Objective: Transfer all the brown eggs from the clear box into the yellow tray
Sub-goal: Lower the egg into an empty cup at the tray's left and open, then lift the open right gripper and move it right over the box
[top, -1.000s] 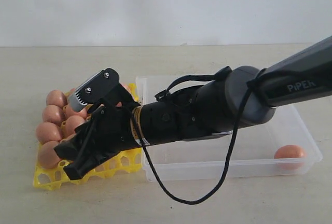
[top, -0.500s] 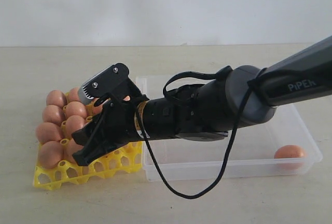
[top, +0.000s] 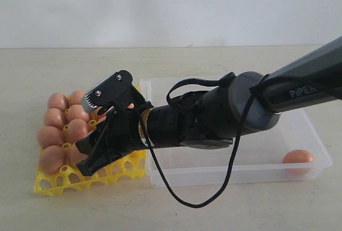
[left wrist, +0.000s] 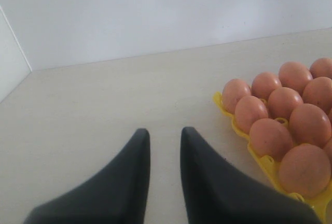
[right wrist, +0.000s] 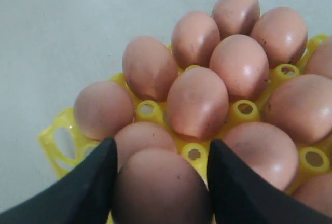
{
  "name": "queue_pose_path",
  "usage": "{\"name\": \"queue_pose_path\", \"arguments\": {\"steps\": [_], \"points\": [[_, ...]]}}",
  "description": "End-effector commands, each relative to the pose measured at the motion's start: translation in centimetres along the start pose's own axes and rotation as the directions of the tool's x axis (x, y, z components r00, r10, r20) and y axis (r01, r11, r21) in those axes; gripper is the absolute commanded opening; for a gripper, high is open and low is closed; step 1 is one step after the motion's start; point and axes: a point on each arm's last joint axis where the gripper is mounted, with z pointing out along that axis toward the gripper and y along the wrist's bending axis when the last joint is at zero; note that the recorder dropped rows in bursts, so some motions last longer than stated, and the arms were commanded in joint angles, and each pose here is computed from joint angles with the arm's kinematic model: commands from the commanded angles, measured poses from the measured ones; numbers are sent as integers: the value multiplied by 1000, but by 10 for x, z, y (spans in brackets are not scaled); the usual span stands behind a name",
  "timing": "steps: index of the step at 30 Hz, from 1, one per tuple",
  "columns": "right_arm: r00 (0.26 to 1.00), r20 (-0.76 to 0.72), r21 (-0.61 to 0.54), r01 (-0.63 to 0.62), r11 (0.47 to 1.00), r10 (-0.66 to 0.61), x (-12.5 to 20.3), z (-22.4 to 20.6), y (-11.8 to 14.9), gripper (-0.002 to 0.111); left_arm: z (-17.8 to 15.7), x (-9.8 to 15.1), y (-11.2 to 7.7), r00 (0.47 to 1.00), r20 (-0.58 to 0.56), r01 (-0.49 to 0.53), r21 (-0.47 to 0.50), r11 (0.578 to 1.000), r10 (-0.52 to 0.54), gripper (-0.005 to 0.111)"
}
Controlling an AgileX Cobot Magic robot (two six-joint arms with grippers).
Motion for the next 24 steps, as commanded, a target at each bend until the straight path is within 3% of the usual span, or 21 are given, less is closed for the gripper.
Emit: {"name": "queue_pose_path", "arguments": {"steps": [1,9,18,24], "points": [[1000,25,-18,4,1000,-4,-2,-1,1,49,0,1,-1,1000,1,3,6,1000,-3,22],[999,31,-21,15,1000,-14,-2,-1,1,61,0,1,-1,1000,1,3,6,1000,-3,22],[999,36,-19,32,999,-31,-4,-2,2,61,0,1,-1,1000,1,3,6,1000,-3,22],[985,157,-7,78,997,-76,-47,-33,10,56,0,1,-1,1000,1,3,6,1000,-3,22]]}}
